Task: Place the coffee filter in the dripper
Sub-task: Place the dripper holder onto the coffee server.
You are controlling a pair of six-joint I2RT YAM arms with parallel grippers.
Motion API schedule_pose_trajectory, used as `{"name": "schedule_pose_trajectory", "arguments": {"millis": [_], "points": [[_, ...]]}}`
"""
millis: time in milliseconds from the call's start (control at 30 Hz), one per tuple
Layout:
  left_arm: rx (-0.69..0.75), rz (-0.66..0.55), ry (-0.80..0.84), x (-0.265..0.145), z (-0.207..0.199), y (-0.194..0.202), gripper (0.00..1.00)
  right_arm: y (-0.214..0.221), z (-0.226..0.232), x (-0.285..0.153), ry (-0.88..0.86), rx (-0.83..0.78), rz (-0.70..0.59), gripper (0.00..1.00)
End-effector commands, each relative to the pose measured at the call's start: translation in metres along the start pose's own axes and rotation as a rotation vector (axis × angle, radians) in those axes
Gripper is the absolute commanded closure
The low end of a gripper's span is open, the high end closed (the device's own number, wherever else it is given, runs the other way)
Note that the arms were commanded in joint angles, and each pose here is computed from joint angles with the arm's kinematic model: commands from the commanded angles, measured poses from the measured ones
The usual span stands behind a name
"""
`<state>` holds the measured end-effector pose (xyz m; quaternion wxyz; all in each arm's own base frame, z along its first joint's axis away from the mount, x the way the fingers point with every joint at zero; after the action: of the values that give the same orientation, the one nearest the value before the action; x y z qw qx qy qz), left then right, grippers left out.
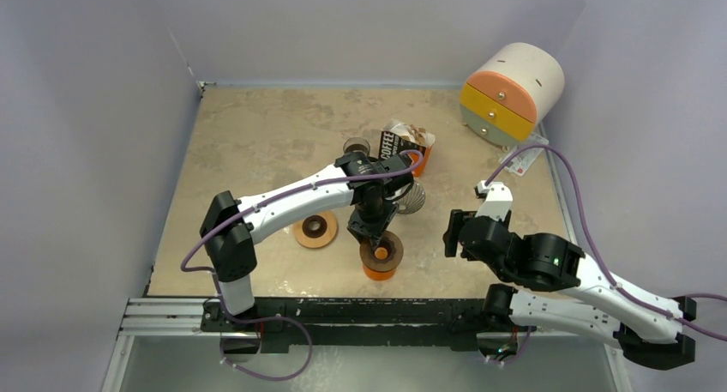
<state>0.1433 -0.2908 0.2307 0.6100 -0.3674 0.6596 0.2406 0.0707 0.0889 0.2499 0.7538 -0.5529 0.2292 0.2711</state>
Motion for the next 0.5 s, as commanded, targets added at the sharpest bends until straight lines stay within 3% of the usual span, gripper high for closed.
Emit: {"name": "schedule_pose_trajectory", "arguments": {"millis": [0, 233, 467], "points": [[-0.004, -0.036, -0.006, -0.0059, -0.0003, -0.0003, 0.96, 0.0018, -0.0012, 0.0026, 0.020, 0.009, -0.010, 0.21], [-0.003, -0.048, -0.007, -0.0100, -0.0003, -0.0001, 0.78, 0.0019, -0.0001, 0.0028, 0.018, 0.005, -0.006, 0.19], [0.005, -0.070, 0.006, -0.0139, -0.0015, -0.0022, 0.67, 0.0017, -0.0001, 0.0021, 0.013, 0.009, -0.004, 0.18]]}}
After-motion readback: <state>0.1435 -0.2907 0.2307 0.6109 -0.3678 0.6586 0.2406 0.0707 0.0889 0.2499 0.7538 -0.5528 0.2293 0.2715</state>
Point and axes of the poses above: each gripper's point midway between its finger pads, its own x axis out along the fingers, its own z axis along the line the jaws close on, y = z × x, the point moved 9 cm from there along -x, back along the fingers, and after that the axes turned 11 degrees about x, right-handed, at the moved point
